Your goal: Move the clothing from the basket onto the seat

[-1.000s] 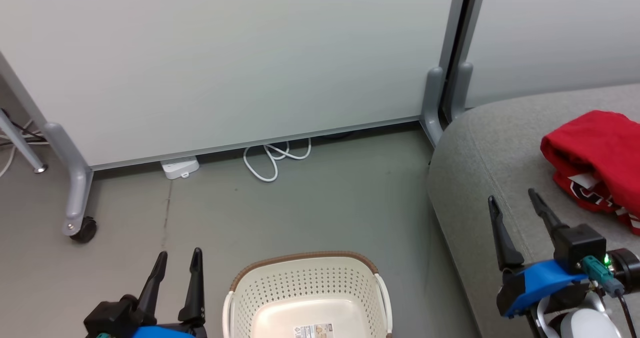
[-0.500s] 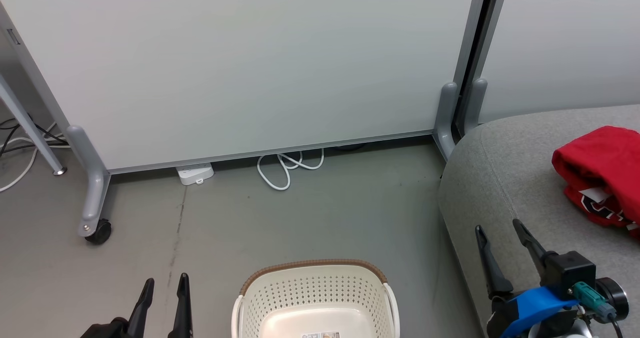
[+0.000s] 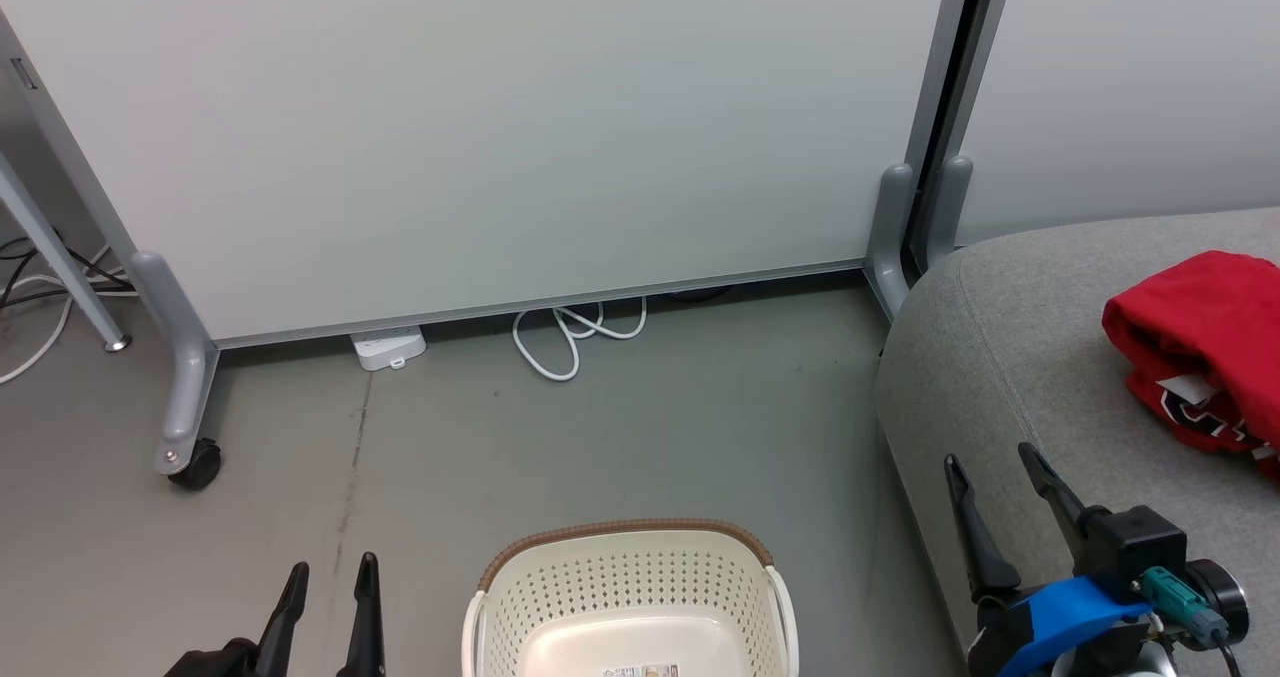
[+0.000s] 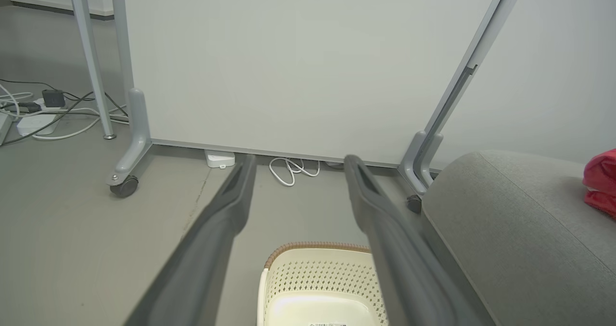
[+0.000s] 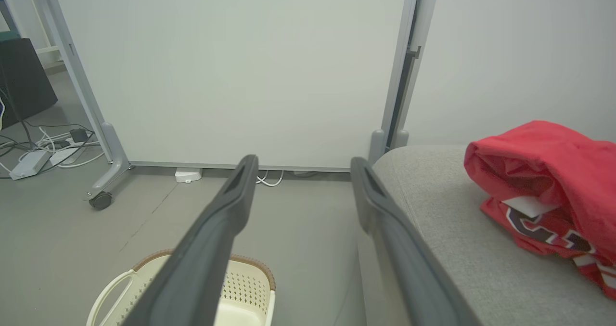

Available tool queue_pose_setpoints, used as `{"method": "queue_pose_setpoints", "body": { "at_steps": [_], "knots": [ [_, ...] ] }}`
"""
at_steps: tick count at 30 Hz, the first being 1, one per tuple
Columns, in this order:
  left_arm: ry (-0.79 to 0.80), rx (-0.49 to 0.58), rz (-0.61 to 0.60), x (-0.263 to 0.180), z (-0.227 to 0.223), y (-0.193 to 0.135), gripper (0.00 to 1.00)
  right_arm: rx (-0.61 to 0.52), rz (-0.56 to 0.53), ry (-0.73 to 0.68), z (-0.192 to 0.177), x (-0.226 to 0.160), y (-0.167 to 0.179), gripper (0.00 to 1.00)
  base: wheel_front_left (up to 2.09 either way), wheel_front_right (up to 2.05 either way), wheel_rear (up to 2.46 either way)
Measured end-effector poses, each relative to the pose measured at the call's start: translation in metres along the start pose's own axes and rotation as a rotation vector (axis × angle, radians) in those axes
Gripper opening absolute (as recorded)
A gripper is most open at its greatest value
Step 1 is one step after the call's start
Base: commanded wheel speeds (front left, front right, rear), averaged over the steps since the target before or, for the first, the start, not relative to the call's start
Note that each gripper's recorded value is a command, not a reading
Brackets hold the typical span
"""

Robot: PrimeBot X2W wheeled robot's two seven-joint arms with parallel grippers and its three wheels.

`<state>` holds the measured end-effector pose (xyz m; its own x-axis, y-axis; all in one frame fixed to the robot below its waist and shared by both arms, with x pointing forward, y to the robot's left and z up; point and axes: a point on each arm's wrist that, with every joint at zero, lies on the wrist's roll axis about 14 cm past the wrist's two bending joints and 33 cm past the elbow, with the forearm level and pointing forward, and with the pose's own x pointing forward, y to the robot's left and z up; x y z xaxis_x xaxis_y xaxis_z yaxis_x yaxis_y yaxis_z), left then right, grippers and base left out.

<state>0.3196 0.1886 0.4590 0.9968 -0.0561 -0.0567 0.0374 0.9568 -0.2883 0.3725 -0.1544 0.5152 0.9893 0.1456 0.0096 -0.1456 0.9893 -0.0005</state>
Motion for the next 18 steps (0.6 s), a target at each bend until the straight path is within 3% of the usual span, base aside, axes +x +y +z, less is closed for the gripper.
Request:
{"method": "queue_pose_setpoints", "body": {
  "at_steps": [7,8,13,18],
  "knots": [
    [0.006,0.002,-0.003,0.0,-0.002,-0.001,1.0,0.006,0.007,0.007,-0.003,0.0,0.003,1.0,0.0,0.0,0.0],
    [0.01,0.0,-0.001,-0.001,-0.003,0.0,0.0,0.007,0.007,0.012,-0.004,0.0,0.003,0.0,0.0,0.0,0.0],
    [0.079,-0.017,0.022,-0.012,-0.026,0.002,0.0,0.02,0.001,0.084,-0.027,-0.008,0.003,0.0,0.0,0.0,0.0],
    [0.096,-0.096,0.048,-0.012,-0.03,0.004,0.0,0.114,-0.024,0.105,-0.033,-0.009,-0.003,0.0,0.0,0.0,0.0]
  ]
}}
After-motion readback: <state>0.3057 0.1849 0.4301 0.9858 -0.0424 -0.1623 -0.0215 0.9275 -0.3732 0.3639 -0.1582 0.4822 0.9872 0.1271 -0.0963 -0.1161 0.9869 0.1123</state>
